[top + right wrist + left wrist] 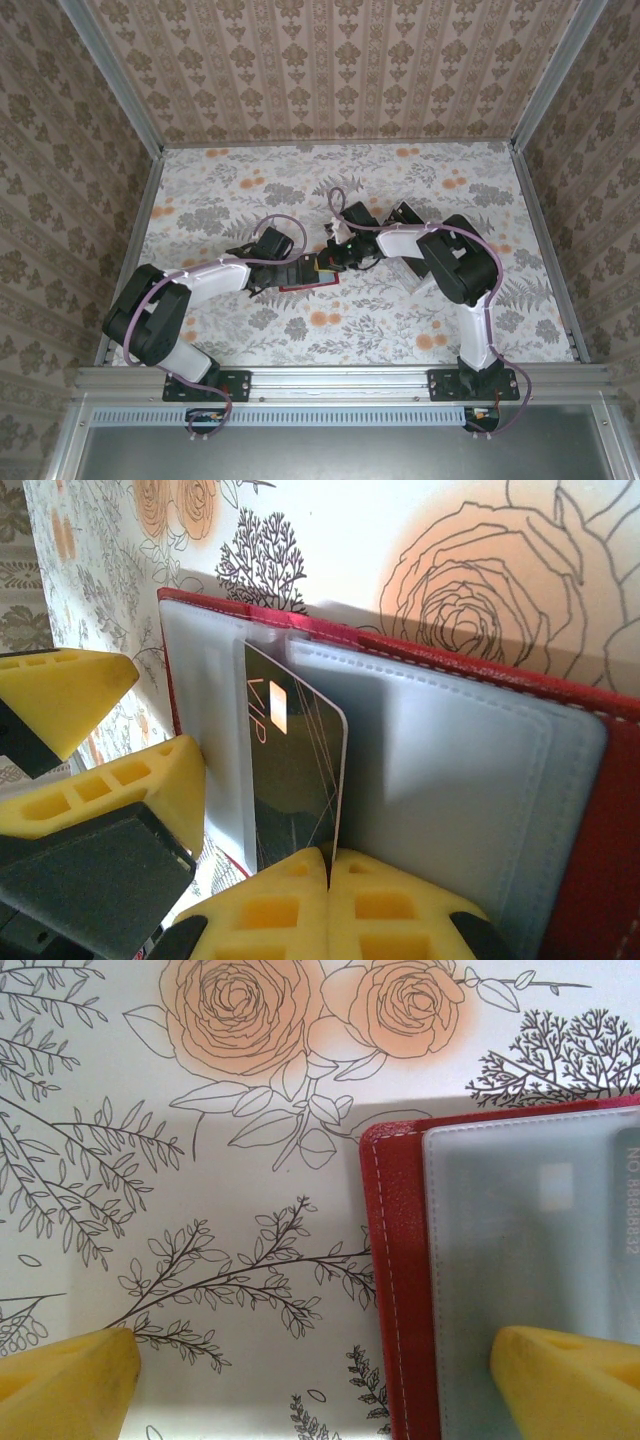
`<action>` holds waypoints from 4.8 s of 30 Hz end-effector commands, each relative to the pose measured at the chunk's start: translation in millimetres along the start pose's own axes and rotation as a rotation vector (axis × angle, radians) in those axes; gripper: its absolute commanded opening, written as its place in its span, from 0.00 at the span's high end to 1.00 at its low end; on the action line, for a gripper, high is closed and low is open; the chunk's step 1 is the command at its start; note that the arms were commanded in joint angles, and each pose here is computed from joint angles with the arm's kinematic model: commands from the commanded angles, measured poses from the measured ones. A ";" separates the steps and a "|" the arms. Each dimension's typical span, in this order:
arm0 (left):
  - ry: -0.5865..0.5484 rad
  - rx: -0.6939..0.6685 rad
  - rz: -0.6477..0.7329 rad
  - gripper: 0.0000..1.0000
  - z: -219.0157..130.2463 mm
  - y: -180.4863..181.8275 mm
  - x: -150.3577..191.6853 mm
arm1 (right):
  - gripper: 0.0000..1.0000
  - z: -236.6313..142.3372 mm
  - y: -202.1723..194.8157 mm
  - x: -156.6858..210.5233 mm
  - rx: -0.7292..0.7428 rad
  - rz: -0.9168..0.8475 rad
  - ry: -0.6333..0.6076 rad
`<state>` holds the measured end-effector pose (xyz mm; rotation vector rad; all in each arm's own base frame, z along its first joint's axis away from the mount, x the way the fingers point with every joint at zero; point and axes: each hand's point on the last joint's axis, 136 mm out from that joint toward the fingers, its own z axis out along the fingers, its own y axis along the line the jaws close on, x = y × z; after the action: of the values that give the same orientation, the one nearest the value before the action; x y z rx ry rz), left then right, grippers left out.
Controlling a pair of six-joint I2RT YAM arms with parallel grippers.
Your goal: Put the credit cards into the card holder
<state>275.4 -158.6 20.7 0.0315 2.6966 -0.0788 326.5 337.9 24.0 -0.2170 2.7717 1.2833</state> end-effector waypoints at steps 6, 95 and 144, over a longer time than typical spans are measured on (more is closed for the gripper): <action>0.080 -0.043 0.010 0.00 8.0 13.7 23.3 | 1.00 18.3 -5.7 8.7 0.037 0.020 0.053; 0.047 0.055 -0.105 0.00 -0.5 30.6 8.3 | 0.51 -42.6 32.0 -2.4 0.267 -0.107 -0.080; 0.077 0.083 -0.036 0.00 15.8 -6.4 -0.5 | 1.00 6.3 1.1 20.7 0.347 -0.107 0.014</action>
<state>272.8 -123.8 12.6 -0.0525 2.7820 0.0231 312.3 336.3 23.7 -0.3636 2.8678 0.6950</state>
